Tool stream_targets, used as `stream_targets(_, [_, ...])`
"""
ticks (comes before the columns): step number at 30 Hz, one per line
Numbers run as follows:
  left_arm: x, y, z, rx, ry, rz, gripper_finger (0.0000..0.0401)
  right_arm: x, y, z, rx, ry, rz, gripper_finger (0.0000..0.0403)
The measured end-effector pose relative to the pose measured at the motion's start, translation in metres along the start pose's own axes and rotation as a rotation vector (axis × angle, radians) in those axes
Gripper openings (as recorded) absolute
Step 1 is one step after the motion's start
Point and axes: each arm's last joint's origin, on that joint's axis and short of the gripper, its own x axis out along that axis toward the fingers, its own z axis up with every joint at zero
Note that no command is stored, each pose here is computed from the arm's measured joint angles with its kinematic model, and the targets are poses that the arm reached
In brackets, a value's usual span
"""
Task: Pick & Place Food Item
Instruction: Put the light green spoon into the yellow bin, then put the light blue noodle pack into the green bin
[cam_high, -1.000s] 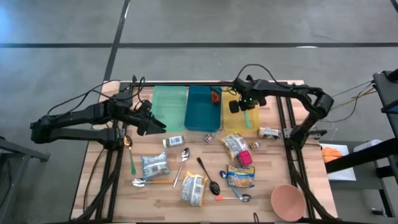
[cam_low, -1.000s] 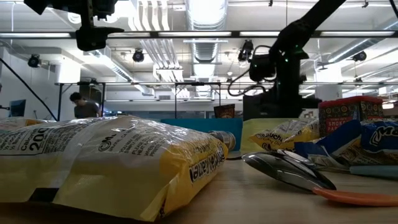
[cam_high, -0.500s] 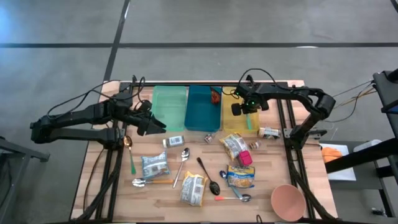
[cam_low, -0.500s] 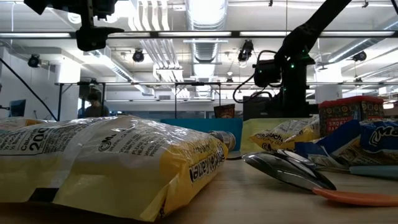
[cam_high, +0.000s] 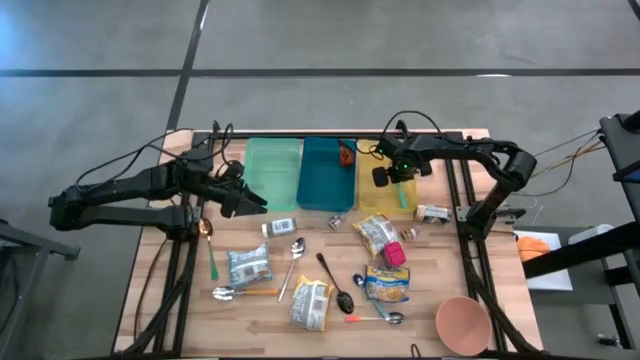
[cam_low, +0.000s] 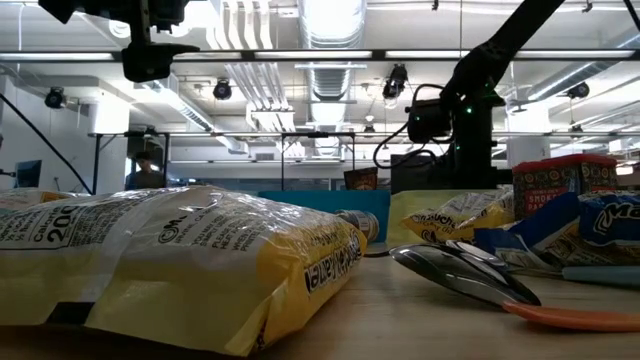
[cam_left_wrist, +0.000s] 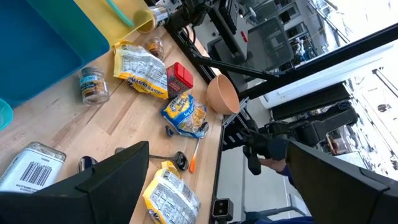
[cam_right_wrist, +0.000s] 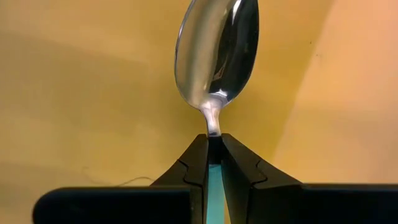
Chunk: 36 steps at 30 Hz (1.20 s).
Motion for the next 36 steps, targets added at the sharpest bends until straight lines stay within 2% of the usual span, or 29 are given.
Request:
stream_targets(4, [0.000, 0.000, 0.000, 0.000, 0.000, 0.000, 0.0385, 0.000, 0.000, 0.000, -0.007, -0.003, -0.001, 0.0048])
stream_targets(14, [0.000, 0.000, 0.000, 0.000, 0.000, 0.000, 0.0385, 0.000, 0.000, 0.000, -0.008, -0.007, -0.002, 0.0186])
stream_targets(21, [0.000, 0.000, 0.000, 0.000, 0.000, 0.000, 0.0385, -0.014, 0.006, 0.007, -0.047, -0.044, 0.032, 0.0228])
stream_targets(27, [0.000, 0.000, 0.000, 0.002, 0.000, 0.000, 0.0385, -0.046, 0.015, 0.008, -0.242, -0.074, 0.155, 0.0230])
stream_targets(33, [0.000, 0.000, 0.000, 0.007, 0.000, 0.001, 0.0385, -0.084, 0.012, -0.010, -0.503, -0.072, 0.157, 0.0231])
stream_targets(36, [0.000, 0.000, 0.000, 0.011, 0.000, 0.001, 0.0385, -0.101, 0.005, -0.023, -0.578, -0.058, 0.156, 0.0231])
